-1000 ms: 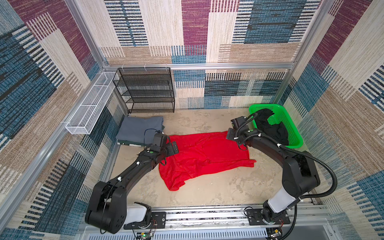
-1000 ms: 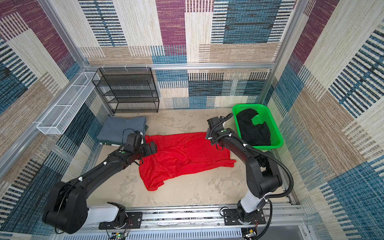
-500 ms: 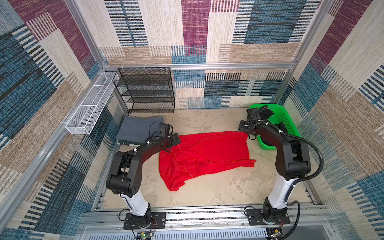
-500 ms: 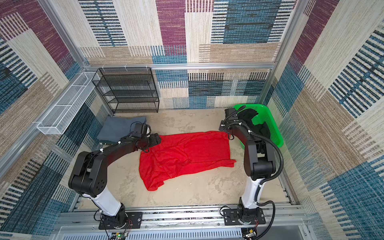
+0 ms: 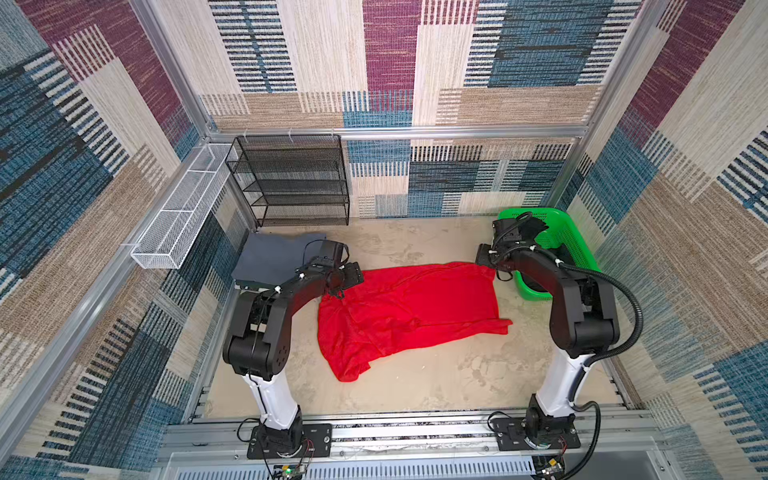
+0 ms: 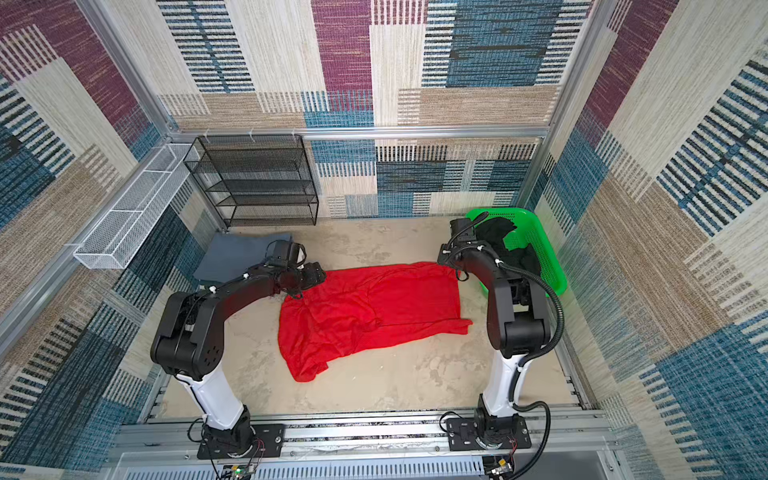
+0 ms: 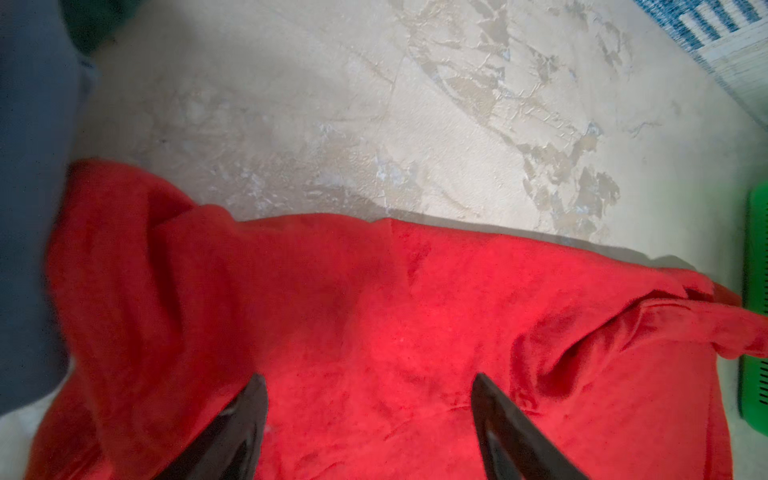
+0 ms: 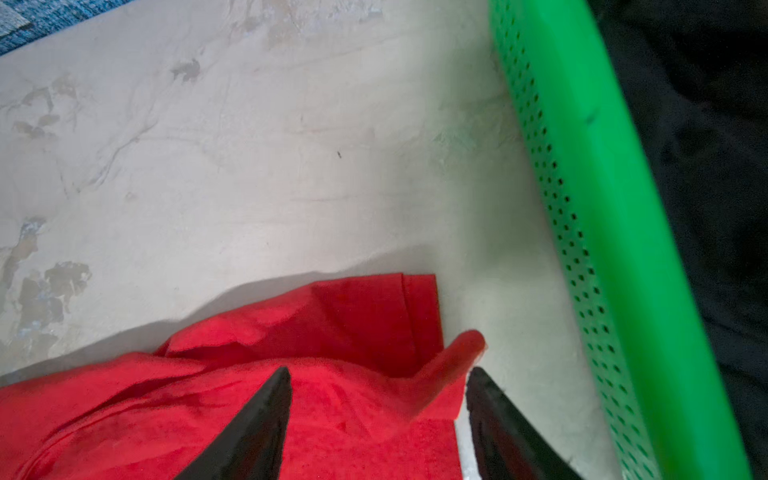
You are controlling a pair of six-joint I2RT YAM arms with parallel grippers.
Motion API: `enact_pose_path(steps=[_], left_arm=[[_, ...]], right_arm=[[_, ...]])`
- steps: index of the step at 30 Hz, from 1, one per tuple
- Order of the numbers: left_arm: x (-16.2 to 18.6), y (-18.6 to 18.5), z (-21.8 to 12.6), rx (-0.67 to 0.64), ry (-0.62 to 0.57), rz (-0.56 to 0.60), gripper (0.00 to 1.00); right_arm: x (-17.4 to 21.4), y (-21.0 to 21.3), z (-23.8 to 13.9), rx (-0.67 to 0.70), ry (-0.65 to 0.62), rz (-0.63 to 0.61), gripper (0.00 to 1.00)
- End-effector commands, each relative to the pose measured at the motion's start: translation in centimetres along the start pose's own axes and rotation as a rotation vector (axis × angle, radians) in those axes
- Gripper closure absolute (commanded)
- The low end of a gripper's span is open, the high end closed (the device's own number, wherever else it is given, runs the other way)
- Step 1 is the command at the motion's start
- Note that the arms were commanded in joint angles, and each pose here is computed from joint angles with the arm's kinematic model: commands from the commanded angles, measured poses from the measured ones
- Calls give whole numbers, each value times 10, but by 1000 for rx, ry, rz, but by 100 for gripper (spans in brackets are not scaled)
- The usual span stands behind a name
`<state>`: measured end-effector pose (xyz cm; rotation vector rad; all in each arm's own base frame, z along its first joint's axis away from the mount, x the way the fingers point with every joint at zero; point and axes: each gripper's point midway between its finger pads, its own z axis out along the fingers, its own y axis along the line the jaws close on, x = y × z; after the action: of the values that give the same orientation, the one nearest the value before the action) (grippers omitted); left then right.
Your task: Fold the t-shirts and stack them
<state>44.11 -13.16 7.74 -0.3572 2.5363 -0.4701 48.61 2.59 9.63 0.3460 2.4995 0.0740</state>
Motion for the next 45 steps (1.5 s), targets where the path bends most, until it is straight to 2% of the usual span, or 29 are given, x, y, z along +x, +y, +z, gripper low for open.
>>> enact_pose_path(steps=[1,13,19,29,33,40,45], left_arm=[[2,9,-10,-48,2,37,22],[39,33,-8,-83,53,-5,20],[40,36,-4,-103,66,6,22],[49,45,-18,-121,49,16,22],[44,36,-11,-87,54,21,22],[40,28,-1,-56,68,11,31],[35,24,2,-51,70,8,45]], right_arm=[[-6,5,-7,-28,-29,2,32],[13,-3,-9,-9,-2,-11,31],[14,-5,-7,2,-5,-6,30],[8,-8,-8,23,-20,-6,29],[6,-11,-6,42,-24,-10,29],[0,-7,0,32,-29,-4,29],[3,-5,4,21,-13,-7,30]])
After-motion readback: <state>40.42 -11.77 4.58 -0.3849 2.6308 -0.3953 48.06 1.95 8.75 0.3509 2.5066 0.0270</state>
